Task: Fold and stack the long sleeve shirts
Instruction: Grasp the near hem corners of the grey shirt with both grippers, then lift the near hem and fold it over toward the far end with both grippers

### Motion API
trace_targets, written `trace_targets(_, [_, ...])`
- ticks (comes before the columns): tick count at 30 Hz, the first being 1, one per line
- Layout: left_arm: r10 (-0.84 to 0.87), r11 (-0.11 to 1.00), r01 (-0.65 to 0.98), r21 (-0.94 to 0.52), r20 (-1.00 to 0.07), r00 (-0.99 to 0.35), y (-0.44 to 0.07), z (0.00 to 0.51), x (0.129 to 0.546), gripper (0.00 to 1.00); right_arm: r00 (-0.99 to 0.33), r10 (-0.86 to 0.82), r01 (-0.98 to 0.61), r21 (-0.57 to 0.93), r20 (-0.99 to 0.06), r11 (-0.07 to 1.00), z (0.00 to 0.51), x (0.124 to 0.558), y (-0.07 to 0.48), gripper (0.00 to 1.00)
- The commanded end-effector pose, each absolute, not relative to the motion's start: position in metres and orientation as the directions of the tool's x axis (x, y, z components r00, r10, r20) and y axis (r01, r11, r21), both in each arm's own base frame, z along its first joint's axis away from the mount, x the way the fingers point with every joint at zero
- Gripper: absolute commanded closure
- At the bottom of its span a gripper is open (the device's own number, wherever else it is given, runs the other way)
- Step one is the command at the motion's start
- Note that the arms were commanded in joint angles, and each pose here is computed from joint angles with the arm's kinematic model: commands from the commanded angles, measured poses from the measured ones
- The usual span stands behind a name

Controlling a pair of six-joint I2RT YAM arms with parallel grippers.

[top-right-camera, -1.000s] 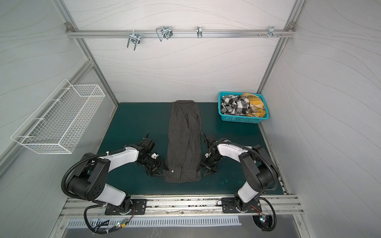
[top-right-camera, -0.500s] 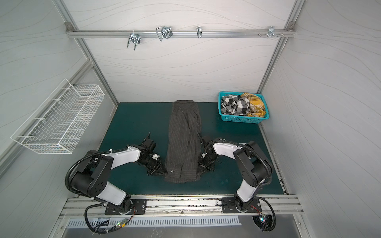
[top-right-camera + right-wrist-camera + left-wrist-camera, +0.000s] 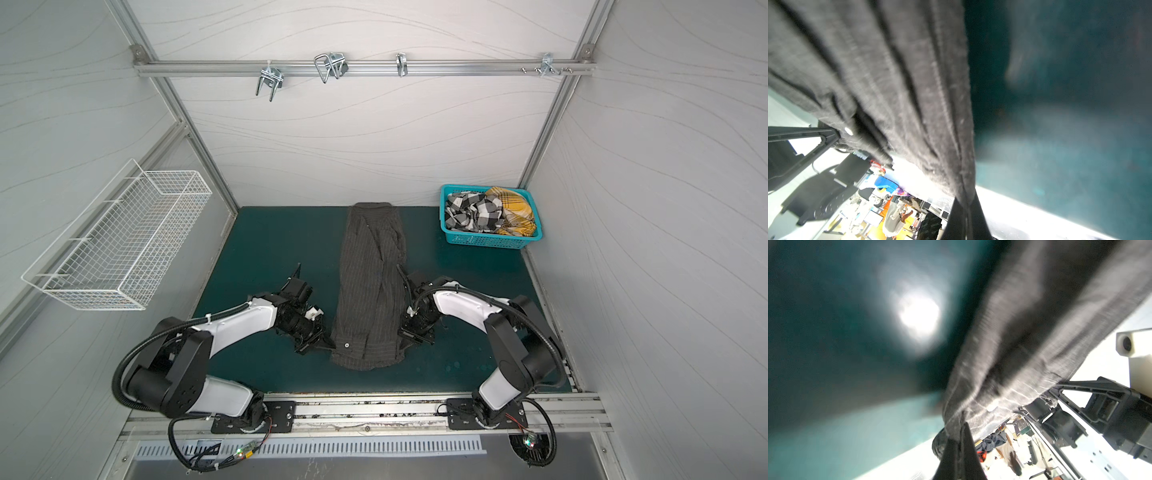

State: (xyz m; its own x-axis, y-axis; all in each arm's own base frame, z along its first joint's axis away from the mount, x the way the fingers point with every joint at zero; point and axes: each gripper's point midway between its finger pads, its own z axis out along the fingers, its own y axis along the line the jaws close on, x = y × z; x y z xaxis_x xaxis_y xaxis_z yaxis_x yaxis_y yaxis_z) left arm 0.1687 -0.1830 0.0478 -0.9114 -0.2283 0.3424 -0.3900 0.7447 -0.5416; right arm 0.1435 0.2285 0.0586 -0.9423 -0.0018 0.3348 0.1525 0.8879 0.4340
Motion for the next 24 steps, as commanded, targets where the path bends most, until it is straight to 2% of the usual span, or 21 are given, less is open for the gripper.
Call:
trace_targets(1, [-0.216,0.764,-0.380,-0.521,0.349,-0.912,-0.178,0.054,0.151,1.00,-0.934,0.003,0.157,0.403,0.358,0.902,0.072,0.123,0.217,1.00])
trace_targets(8, [-0.213,0.758,-0.387,-0.525,0.361,-0.908,-0.176,0.057,0.134,1.00,-0.937,-0.003,0.159,0.435,0.349,0.887,0.083,0.117,0.216,1.00])
trace_targets(13, [-0.210,0.739,-0.350,-0.576,0.297,-0.932,-0.183,0.090,0.150,1.00,-0.952,-0.026,0.127,0.471,0.306,0.873,0.105,0.129,0.223,1.00])
trace_targets(19, [-0.250,0.679,-0.293,-0.673,0.163,-0.954,-0.201,0.145,0.208,1.00,-0.972,0.009,0.141,0.557,0.233,0.819,0.139,0.179,0.227,1.00])
trace_targets(24, [-0.321,0.654,-0.280,-0.703,0.078,-0.944,-0.212,0.159,0.288,1.00,-0.983,0.029,0.138,0.628,0.181,0.766,0.156,0.252,0.238,1.00])
